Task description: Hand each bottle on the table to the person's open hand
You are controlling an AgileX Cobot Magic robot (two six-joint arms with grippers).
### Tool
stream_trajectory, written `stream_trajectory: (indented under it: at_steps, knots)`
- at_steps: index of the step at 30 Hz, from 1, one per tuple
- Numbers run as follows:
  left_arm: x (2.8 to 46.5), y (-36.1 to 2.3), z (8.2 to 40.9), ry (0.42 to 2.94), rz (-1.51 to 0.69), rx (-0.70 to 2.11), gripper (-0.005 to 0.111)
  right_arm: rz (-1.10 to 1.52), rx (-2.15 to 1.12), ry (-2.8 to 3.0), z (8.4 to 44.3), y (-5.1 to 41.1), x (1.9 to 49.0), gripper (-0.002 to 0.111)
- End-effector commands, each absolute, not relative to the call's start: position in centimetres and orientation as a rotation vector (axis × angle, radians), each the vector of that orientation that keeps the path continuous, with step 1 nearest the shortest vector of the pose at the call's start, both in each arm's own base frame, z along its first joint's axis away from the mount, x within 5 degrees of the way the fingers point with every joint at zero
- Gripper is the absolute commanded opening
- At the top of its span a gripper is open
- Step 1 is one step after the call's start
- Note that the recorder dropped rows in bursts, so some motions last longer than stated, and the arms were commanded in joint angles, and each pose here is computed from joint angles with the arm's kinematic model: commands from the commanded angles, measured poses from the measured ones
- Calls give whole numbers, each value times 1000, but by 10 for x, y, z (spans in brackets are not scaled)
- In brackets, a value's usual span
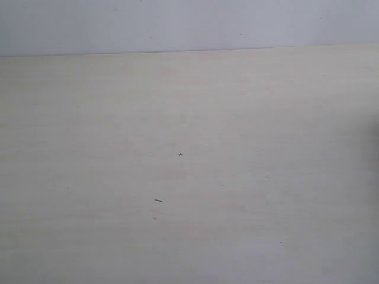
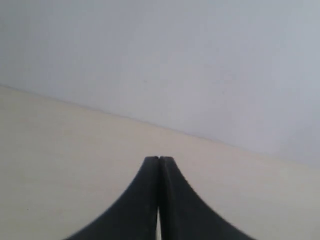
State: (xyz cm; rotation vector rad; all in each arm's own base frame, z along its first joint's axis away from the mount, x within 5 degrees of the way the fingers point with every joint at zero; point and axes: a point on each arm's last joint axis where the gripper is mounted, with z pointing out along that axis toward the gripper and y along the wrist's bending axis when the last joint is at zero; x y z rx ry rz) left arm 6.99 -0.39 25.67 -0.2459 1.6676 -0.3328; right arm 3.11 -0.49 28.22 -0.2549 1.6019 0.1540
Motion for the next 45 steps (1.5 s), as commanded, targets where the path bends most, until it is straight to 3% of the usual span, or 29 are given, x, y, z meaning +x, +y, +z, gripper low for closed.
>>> stream_trajectory:
  at_steps: [1, 5, 16, 27, 45]
  knots:
    - [55, 1, 231, 1524, -314, -290, 1, 149, -253, 1581, 285, -5, 30, 0]
    - [55, -2, 219, 1404, -305, -235, 1, 149, -253, 1581, 285, -5, 30, 0]
    - [58, -1, 215, 1458, -276, -244, 1, 147, -253, 1582, 285, -6, 30, 0]
    - [56, 3, 200, 1622, 2, -88, 1, 147, -254, 1580, 285, -6, 30, 0]
    - [56, 5, 201, 1617, 29, -116, 1, 149, -253, 1581, 285, -5, 30, 0]
